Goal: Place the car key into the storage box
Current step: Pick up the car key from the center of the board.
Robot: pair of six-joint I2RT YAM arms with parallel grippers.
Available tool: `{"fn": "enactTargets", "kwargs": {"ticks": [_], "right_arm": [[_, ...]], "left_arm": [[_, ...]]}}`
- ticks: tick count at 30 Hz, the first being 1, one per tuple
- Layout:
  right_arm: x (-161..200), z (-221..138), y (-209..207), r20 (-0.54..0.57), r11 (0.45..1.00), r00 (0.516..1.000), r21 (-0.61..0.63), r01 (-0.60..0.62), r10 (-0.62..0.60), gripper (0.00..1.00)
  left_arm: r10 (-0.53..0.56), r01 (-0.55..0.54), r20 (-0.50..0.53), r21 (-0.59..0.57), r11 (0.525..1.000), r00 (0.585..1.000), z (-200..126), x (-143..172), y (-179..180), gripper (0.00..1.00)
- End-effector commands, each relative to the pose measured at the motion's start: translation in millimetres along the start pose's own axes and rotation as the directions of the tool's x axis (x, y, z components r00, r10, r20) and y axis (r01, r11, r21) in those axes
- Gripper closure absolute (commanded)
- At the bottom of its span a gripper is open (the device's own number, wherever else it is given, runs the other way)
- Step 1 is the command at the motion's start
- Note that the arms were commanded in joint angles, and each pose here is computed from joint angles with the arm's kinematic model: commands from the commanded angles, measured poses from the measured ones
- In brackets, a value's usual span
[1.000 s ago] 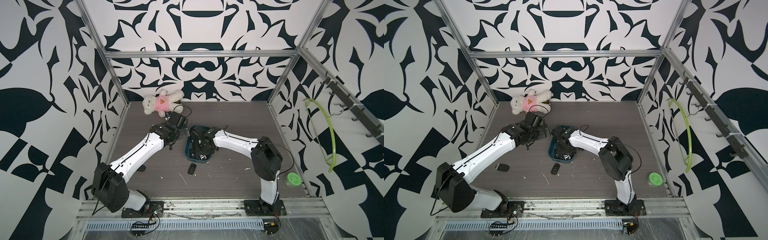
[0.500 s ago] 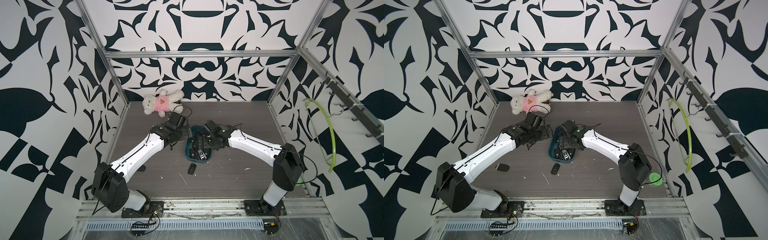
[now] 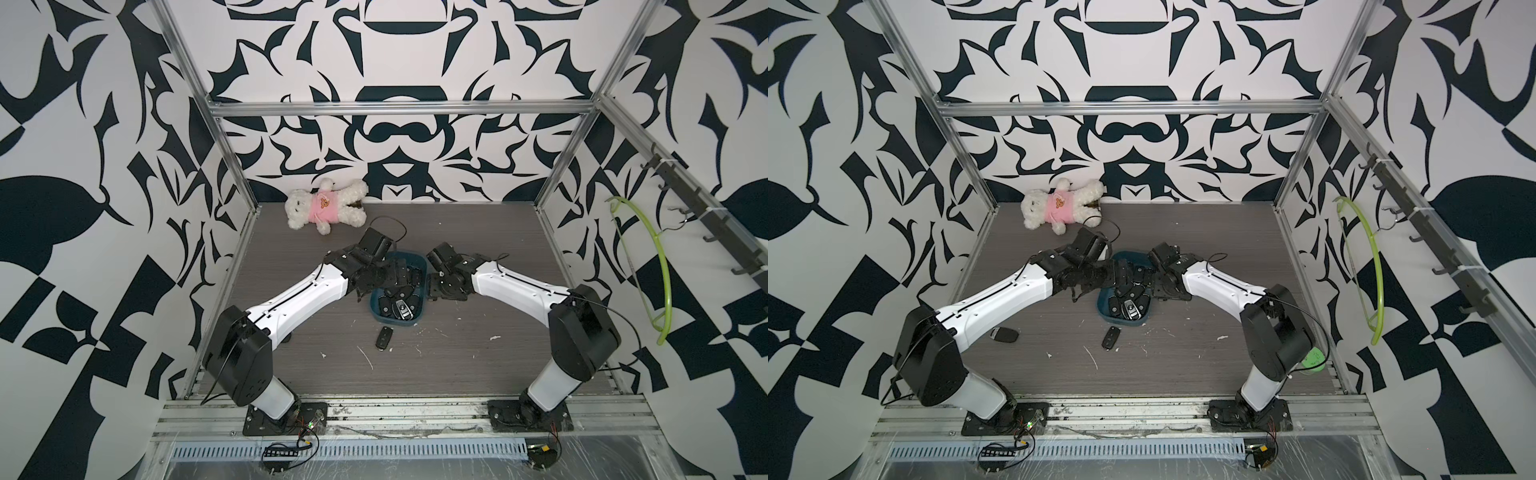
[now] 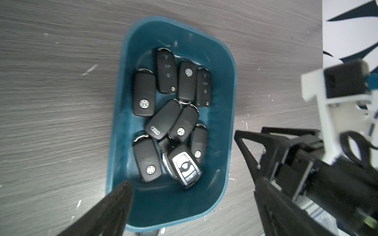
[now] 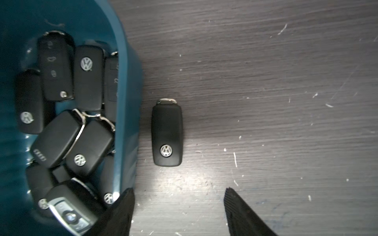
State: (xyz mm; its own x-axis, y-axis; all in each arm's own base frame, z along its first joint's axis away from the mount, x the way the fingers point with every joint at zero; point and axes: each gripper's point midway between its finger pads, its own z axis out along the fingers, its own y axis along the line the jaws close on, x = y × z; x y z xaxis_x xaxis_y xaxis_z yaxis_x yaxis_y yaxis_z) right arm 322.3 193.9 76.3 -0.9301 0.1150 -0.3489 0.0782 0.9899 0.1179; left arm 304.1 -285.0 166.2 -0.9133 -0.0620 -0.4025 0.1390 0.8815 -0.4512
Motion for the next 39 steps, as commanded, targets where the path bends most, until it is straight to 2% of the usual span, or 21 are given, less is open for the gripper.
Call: {"fn": "enactTargets", "kwargs": {"ticks": [1,10,21,29,32,37,39], "right_arm": [[-8,9,4,0.019,1.000,1.000,-0.016,-0.001,0.002,0.36],[-11,37,13,-0.020,1.000,1.000,-0.012,0.009,-0.010,0.39],[-13,53,17,-0.038,1.000,0.999,0.001,0.021,-0.021,0.38],[-16,59,12,-0.039,0.996,0.997,0.043,0.073,-0.071,0.38],[-16,60,8,-0.042,0.994,0.995,0.064,0.090,-0.088,0.37],[-21,62,4,-0.042,0.989,0.992,0.080,0.123,-0.120,0.26],[-24,64,5,-0.047,0.986,0.989,0.081,0.145,-0.142,0.25]], "left_arm": [[0.023,-0.023,0.000,0.042,0.999,1.000,-3,-6,-12,0.01],[0.032,-0.032,0.002,0.024,0.999,0.999,-8,-6,-10,0.01],[0.030,-0.030,0.010,0.012,0.999,0.999,-11,-6,-7,0.01],[0.026,-0.026,0.011,0.012,1.000,1.000,-11,-6,-6,0.01],[0.022,-0.022,0.010,0.011,1.000,1.000,-11,-4,-5,0.01],[0.022,-0.022,0.016,0.011,1.000,1.000,-12,-3,-4,0.01],[0.021,-0.021,0.017,0.011,1.000,1.000,-13,-3,-4,0.01]]}}
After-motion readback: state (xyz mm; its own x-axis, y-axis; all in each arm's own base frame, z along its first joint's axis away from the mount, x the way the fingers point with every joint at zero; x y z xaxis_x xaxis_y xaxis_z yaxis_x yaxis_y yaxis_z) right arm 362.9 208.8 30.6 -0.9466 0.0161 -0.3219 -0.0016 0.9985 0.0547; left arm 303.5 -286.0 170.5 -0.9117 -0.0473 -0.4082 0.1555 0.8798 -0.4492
